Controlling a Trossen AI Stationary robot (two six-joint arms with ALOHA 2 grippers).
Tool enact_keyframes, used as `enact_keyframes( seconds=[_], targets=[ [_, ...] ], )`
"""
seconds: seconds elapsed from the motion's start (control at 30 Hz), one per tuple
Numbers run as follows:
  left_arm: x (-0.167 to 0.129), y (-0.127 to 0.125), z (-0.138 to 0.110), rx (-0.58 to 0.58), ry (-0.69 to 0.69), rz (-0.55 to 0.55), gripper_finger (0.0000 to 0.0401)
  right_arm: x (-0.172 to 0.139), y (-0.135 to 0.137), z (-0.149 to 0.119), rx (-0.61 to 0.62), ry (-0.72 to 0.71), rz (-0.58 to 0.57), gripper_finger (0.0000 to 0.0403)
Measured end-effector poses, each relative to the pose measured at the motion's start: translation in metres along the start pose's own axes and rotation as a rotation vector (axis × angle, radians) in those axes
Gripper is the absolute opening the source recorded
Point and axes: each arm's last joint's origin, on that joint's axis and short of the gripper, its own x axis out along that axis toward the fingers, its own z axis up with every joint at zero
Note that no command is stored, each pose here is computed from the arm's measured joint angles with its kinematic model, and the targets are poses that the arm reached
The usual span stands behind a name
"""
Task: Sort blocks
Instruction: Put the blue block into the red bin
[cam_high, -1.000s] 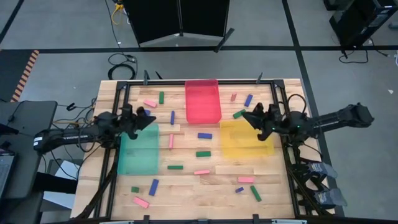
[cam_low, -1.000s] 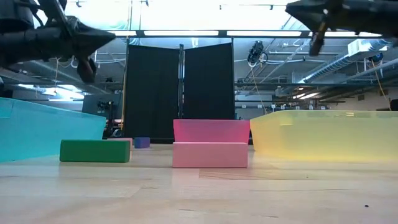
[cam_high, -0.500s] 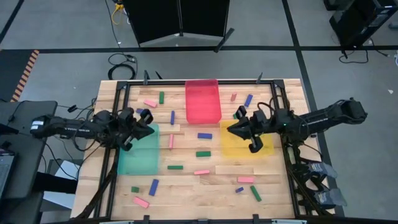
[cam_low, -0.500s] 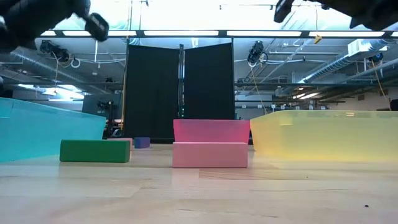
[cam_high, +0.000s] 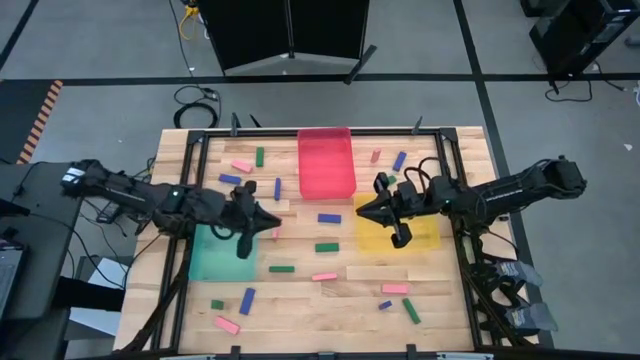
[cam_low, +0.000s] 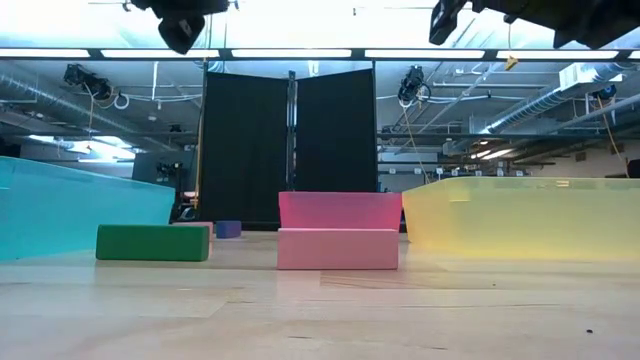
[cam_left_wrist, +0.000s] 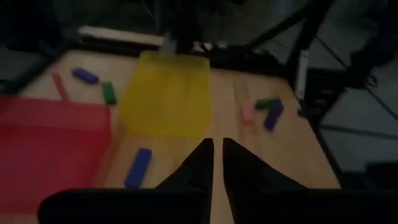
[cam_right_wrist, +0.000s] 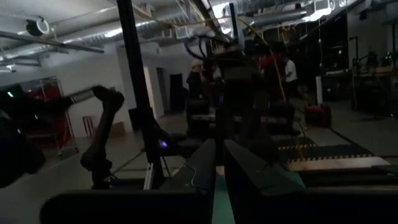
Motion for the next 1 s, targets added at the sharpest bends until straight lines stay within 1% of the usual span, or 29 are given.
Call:
enact_keyframes(
  seconds=[0.13,0.3,0.37,0.57,0.67,0.83,0.93,1.0],
  targets=[
    [-0.004,-0.013,0.006,-0.017,-0.121,0.040,0.0046,0.000,0.008,-0.015,0.021,0.133,0.019,0.0043],
    [-0.010,-0.020,-0.012,-0.025,-0.195,0.046,0.0046,0.005,0.037,-0.037,0.077,0.271,0.084,0.0043],
    [-0.009,-0.019,-0.022,-0.036,-0.218,0.042,0.0046,0.010,0.051,-0.041,0.079,0.336,0.083,0.0043],
    [-0.005,-0.013,-0.049,-0.079,-0.298,0.013,0.0046,0.033,0.090,-0.033,-0.018,0.550,-0.055,0.0043],
    [-0.004,-0.011,-0.058,-0.091,-0.321,0.011,0.0046,0.046,0.107,-0.024,-0.066,0.632,-0.090,0.0043],
    [-0.004,-0.008,-0.066,-0.131,-0.340,0.010,0.0046,0.063,0.133,-0.019,-0.061,0.763,-0.136,0.0052],
    [-0.002,-0.009,-0.074,-0.128,-0.320,0.006,0.0046,0.068,0.147,-0.024,-0.064,0.860,-0.186,0.0070],
    [-0.001,-0.011,-0.076,-0.124,-0.307,-0.001,0.0046,0.071,0.157,-0.029,-0.042,0.915,-0.208,0.0087]
  ],
)
